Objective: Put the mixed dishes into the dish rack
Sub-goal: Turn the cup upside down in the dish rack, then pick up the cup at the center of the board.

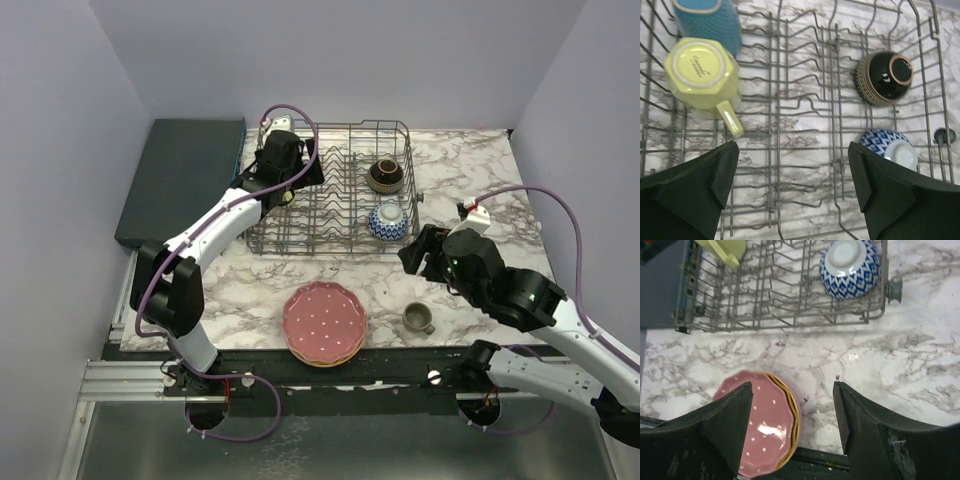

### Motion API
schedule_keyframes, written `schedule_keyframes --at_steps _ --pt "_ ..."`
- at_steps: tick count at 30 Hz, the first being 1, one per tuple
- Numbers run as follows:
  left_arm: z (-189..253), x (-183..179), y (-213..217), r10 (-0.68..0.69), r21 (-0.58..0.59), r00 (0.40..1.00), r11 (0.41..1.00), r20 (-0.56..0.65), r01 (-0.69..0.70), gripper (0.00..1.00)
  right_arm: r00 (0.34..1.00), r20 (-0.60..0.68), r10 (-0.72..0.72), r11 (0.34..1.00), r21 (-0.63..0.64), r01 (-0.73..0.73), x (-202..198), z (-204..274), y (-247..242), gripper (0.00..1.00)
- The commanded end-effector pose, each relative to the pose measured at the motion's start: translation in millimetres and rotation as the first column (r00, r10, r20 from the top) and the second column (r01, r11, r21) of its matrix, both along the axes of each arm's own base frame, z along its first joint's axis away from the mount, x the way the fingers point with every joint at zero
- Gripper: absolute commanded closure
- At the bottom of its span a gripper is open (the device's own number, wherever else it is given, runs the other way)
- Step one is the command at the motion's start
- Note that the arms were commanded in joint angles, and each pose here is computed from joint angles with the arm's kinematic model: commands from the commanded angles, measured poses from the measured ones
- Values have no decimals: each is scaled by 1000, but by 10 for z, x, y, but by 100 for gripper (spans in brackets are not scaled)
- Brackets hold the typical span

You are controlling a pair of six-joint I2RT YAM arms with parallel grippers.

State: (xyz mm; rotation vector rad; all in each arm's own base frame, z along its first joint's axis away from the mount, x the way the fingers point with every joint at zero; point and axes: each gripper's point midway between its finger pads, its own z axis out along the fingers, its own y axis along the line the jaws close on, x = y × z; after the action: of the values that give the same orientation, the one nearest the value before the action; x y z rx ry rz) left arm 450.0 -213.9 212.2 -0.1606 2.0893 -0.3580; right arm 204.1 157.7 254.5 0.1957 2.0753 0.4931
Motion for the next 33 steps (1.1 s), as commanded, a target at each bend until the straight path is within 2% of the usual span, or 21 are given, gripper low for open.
schedule_keyframes --at_steps 1,6,9,18,24,33 --pt "33 -359 -321 -222 -107 973 971 -62 215 1 989 -146 38 997 -57 -47 -232 -238 -56 28" --pt "78 -633 -532 -372 -201 924 915 -85 350 1 966 -258 27 988 -137 -65 -349 -436 -116 28" --pt "111 -766 -560 -417 -224 905 893 -86 390 1 949 -314 13 978 -194 -77 -393 -548 -153 28" --pt "138 -1059 -449 -451 -218 887 880 -101 423 1 907 -408 -105 945 -324 -36 -448 -819 -304 28" --pt "78 -1206 -419 -471 -231 874 869 -120 437 1 856 -481 -189 909 -415 -32 -535 -1043 -398 28" --pt "0 -1379 -414 -509 -252 849 848 -140 467 1 819 -517 -250 892 -452 -13 -597 -1285 -486 28"
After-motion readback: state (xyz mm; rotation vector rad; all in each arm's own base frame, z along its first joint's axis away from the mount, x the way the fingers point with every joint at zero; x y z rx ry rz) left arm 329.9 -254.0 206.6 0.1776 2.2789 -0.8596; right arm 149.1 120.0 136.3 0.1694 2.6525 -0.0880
